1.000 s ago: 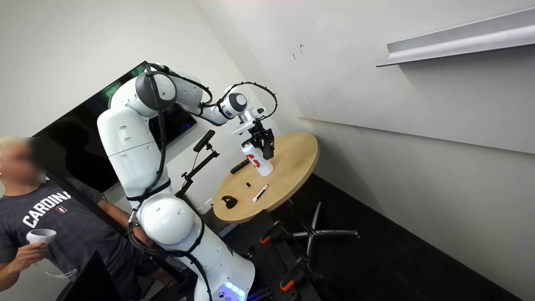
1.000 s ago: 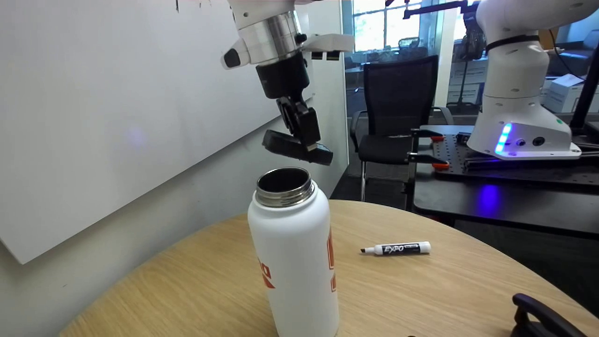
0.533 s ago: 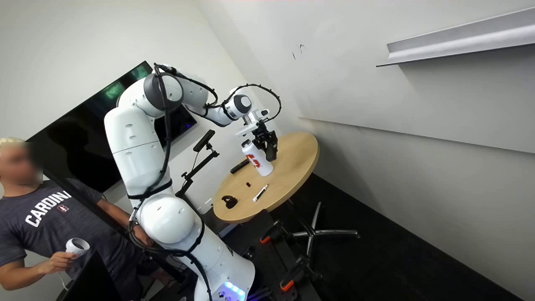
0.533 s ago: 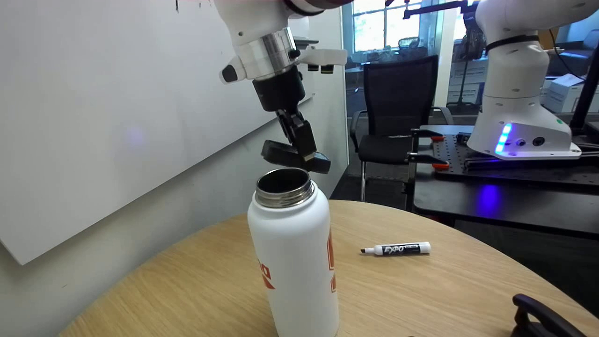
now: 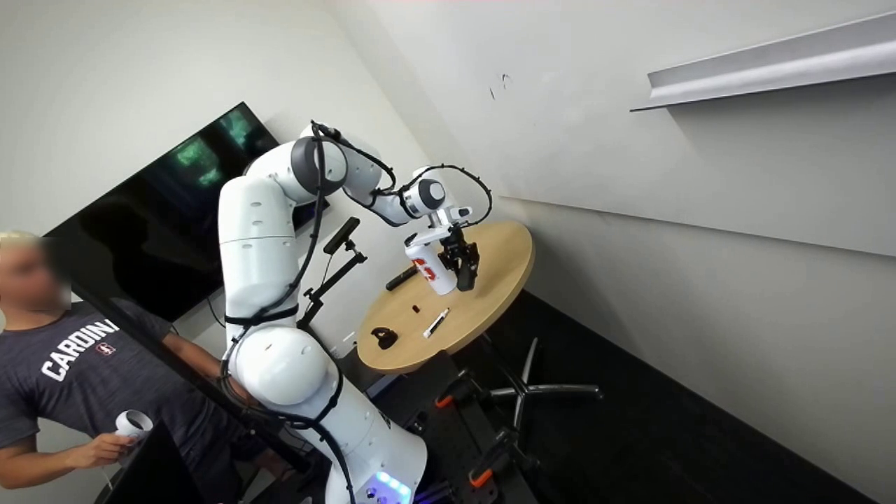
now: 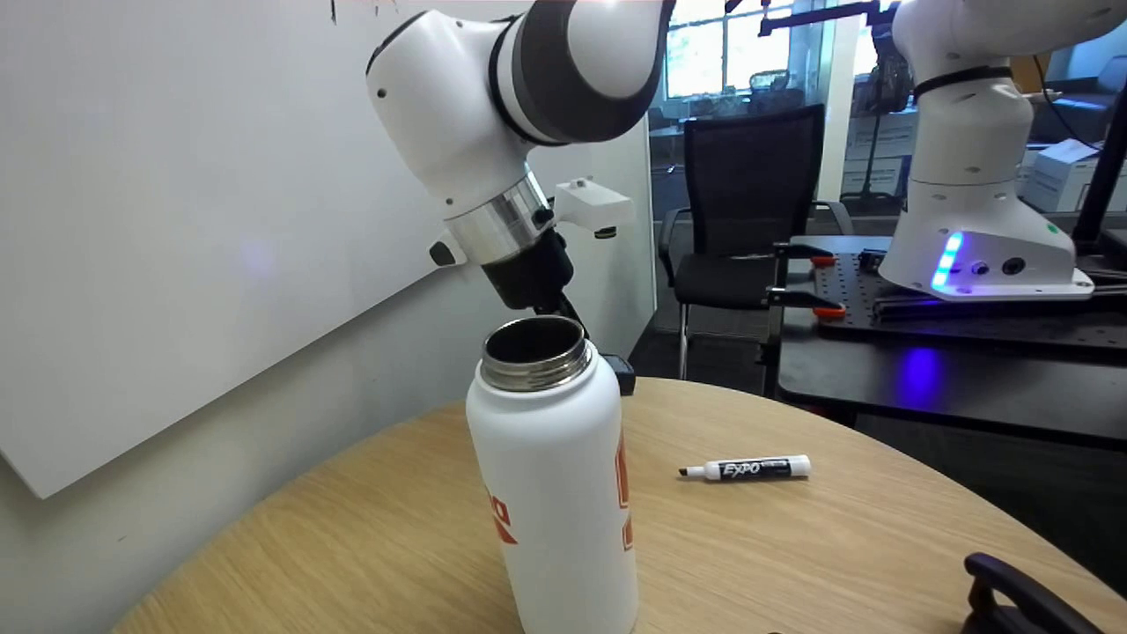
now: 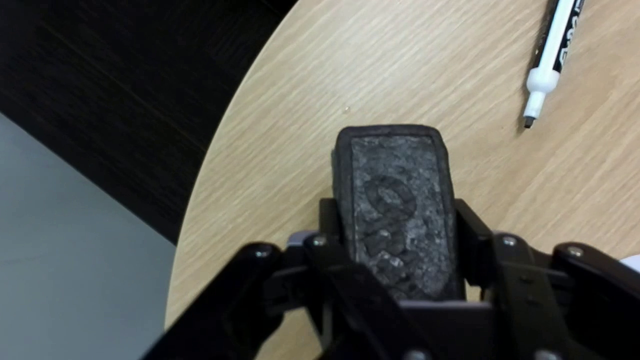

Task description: Pick up the eraser and rub it on the white board. Pick up the lid from the table and put it on the white bottle.

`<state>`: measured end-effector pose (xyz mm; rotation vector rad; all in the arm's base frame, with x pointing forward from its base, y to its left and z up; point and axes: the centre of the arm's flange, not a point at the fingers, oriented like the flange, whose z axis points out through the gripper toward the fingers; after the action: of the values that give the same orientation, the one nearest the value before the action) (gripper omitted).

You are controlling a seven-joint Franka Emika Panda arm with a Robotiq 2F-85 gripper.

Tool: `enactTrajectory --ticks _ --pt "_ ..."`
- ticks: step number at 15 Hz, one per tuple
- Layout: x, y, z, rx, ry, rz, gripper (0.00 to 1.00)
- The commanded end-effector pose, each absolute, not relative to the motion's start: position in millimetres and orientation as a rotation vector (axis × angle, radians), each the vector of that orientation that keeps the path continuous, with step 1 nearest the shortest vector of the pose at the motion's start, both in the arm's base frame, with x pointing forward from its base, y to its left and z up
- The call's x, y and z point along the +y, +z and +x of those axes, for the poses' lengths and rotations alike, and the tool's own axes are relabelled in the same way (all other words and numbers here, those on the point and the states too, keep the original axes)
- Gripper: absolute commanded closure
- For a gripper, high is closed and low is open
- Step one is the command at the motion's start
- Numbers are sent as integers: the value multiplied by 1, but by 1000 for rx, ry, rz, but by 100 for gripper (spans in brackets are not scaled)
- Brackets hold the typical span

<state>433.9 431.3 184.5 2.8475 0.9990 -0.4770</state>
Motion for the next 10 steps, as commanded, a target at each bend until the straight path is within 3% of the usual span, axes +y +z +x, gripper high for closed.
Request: enactTrajectory --ticks 1,4,5,10 --pt "444 163 435 981 -579 2851 69" --pt "448 151 425 980 -650 2841 69" --pt "449 151 419 980 -665 2829 19" --pt "449 174 397 974 -596 2808 0"
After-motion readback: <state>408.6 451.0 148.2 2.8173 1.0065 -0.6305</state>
